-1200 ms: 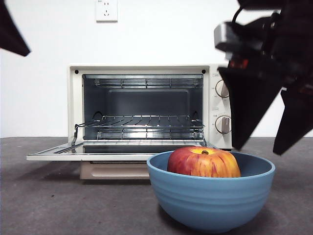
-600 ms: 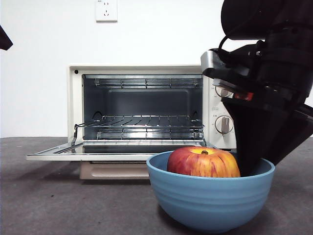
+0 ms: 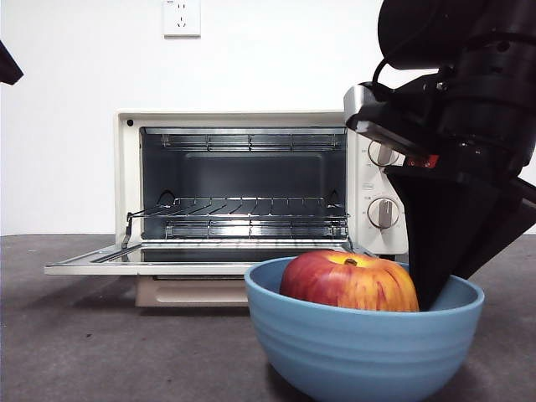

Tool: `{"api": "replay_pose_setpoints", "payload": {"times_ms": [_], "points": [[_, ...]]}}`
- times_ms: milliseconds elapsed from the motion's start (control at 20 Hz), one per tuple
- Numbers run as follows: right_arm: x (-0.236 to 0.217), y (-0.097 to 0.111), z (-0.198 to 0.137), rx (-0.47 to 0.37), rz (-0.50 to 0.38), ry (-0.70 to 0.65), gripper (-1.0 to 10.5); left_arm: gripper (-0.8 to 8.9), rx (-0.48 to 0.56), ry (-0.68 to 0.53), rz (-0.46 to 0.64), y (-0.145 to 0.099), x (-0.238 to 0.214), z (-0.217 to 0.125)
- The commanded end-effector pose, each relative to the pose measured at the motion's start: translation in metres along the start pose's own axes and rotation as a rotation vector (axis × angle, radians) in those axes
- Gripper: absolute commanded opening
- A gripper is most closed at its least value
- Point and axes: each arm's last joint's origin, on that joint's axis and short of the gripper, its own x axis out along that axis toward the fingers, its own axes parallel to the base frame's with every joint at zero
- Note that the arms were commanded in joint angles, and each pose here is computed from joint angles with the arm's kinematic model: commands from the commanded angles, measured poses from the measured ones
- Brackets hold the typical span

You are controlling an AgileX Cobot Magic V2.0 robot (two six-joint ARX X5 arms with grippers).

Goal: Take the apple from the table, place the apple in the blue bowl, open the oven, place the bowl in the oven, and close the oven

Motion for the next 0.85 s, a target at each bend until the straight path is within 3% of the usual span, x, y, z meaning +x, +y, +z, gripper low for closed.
{"api": "replay_pose_setpoints", "payload": {"times_ms": [50,250,350,700,850], "points": [[-0.012,0.013,0.010,0.006,0.026,-0.027,0.0,0.07,0.006,-0.006,-0.005,0.000,0.001,0.002],[-0.038,0.027,0.032,0.011,0.049,-0.122,0.0,0.07,0.008,-0.009,-0.005,0.000,0.001,0.002],[-0.051,0.030,0.043,0.041,0.004,-0.202,0.0,0.07,0.007,-0.009,-0.005,0.000,0.001,0.002],[-0.059,0.023,0.095,0.257,-0.013,-0.378,0.0,0.07,0.020,-0.001,-0.023,-0.003,0.002,0.002],[-0.051,0.021,0.114,0.352,0.017,-0.426,0.0,0.07,0.032,0.008,-0.040,-0.006,0.003,0.001]]}}
